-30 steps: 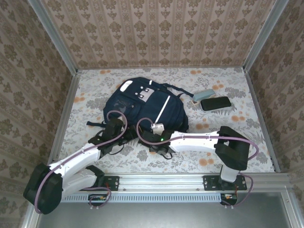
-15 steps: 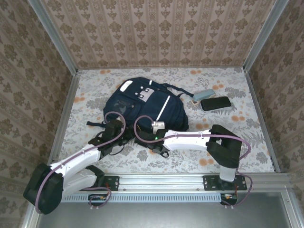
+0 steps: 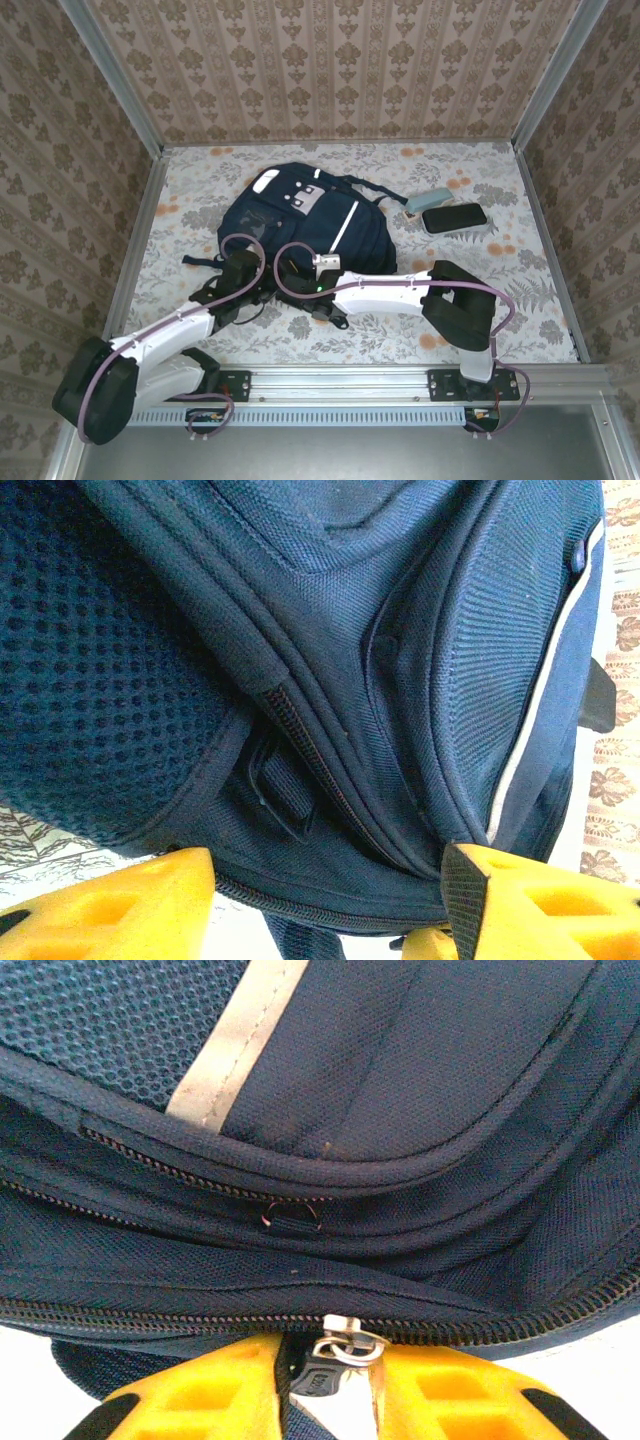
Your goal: Pack books, pencil case, and school supplies into a backpack
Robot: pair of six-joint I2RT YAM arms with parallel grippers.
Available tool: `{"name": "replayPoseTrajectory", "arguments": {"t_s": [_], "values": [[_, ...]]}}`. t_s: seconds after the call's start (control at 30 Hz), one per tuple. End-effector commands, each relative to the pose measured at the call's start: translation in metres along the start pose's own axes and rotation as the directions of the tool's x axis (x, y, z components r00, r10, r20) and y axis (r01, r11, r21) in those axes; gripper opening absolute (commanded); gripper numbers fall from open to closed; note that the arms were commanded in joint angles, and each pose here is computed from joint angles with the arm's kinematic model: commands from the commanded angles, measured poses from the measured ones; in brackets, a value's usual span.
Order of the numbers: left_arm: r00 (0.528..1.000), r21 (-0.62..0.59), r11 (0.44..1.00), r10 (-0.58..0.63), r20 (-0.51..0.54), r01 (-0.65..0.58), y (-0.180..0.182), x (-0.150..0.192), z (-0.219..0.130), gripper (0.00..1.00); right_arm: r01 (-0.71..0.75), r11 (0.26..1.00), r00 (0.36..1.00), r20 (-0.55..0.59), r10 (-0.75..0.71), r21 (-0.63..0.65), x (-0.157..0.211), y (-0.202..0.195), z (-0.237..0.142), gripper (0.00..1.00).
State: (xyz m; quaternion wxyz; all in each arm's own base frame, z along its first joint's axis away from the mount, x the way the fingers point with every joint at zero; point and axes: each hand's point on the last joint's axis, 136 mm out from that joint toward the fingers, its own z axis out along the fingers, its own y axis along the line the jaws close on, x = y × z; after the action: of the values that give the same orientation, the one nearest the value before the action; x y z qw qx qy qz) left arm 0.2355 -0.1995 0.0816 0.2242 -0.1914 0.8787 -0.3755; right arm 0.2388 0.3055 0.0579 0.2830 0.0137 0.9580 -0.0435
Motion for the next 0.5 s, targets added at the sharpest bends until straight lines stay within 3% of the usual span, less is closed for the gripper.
{"name": "replayPoseTrajectory", "arguments": {"t_s": [0.0,0.27,0.47], "values": [[1.000,-0.007,1.000,-0.028,-0.003,0.028,0.005,0.002,0.004,0.61,0.040,0.997,0.999,0.023,-0.042,0.067,-0.002,-0.008,0.005,0.26],[0.999,-0.042,0.998,-0.043,-0.021,0.042,0.015,0.007,0.015,0.57,0.086,0.994,0.996,0.014,-0.087,0.065,0.000,-0.003,0.011,0.31],[0.998,-0.082,0.995,-0.057,-0.009,0.056,0.027,0.007,0.020,0.45,0.125,0.987,0.992,0.019,-0.128,0.106,-0.001,-0.011,0.011,0.20]]}}
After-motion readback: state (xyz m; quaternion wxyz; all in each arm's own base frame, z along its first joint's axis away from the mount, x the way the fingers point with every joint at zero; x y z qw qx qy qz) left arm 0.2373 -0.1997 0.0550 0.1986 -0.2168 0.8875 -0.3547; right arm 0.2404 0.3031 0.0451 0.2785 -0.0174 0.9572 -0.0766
